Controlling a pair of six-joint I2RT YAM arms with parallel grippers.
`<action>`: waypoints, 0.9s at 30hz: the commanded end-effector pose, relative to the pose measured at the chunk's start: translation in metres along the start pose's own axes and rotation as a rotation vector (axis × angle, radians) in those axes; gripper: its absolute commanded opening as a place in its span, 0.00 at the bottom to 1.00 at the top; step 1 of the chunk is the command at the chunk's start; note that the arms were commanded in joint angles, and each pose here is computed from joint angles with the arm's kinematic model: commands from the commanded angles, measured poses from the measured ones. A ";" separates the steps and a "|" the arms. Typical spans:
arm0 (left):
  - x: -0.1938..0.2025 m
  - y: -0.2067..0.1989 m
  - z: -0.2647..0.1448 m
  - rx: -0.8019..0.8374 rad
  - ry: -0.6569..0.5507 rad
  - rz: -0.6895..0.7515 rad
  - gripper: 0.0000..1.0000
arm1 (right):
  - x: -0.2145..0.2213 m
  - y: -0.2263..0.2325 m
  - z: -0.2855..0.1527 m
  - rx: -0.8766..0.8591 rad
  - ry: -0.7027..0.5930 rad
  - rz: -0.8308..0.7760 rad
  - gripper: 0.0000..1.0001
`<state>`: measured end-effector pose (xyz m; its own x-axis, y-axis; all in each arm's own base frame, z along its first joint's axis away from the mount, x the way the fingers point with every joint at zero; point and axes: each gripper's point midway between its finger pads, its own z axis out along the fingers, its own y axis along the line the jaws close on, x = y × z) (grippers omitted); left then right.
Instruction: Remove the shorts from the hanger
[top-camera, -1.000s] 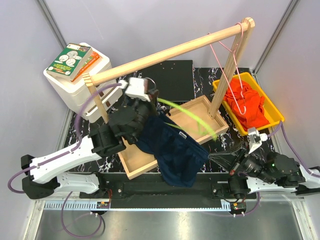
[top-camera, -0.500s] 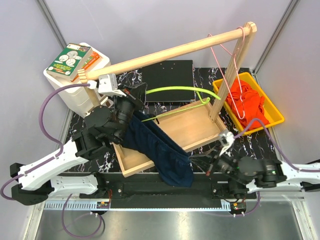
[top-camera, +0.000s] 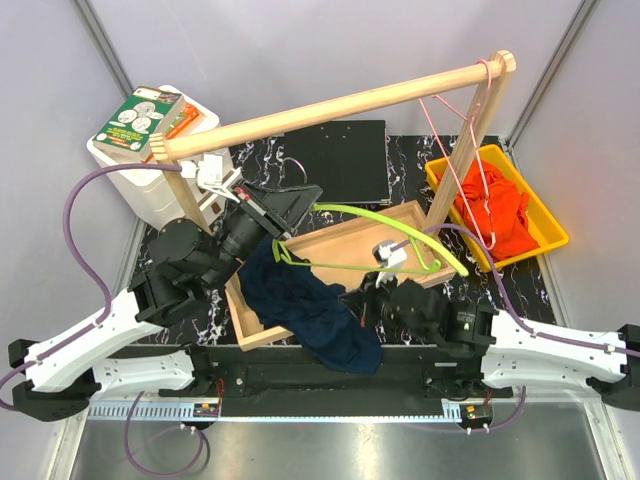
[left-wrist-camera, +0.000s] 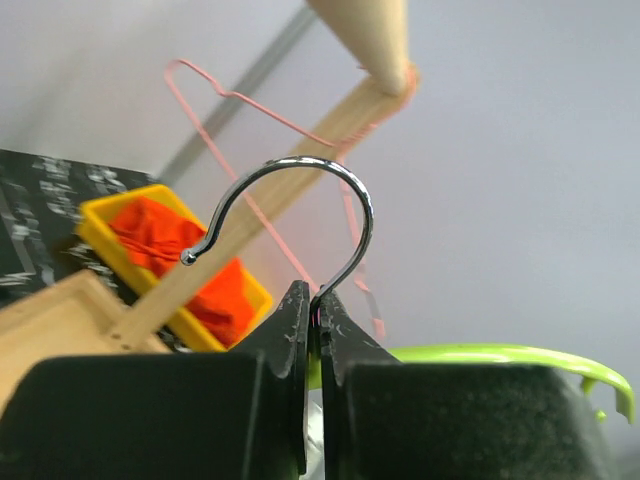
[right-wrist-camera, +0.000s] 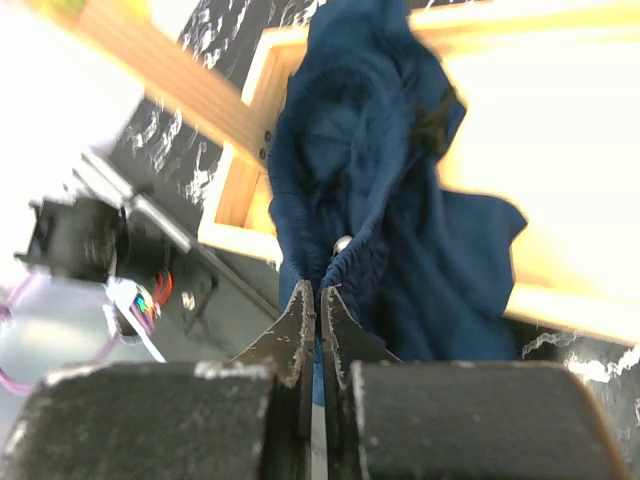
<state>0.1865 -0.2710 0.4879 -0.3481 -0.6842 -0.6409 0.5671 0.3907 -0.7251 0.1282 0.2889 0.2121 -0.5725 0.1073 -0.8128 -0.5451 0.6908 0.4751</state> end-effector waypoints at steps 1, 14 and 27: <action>-0.021 -0.045 -0.018 0.183 0.000 -0.186 0.00 | -0.039 0.017 0.016 -0.125 -0.049 0.096 0.00; -0.021 -0.041 -0.047 0.205 0.045 -0.141 0.00 | -0.118 -0.039 0.087 -0.001 0.047 0.264 0.00; -0.001 -0.026 -0.054 0.185 0.107 -0.093 0.00 | 0.023 -0.087 0.094 0.137 0.439 0.142 1.00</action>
<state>0.1365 -0.2573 0.4766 -0.5036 -0.6011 -0.6205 0.6197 0.2492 -0.7443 0.2442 0.3035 0.1290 -0.8848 0.0155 -0.4657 -0.2835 0.7752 0.5645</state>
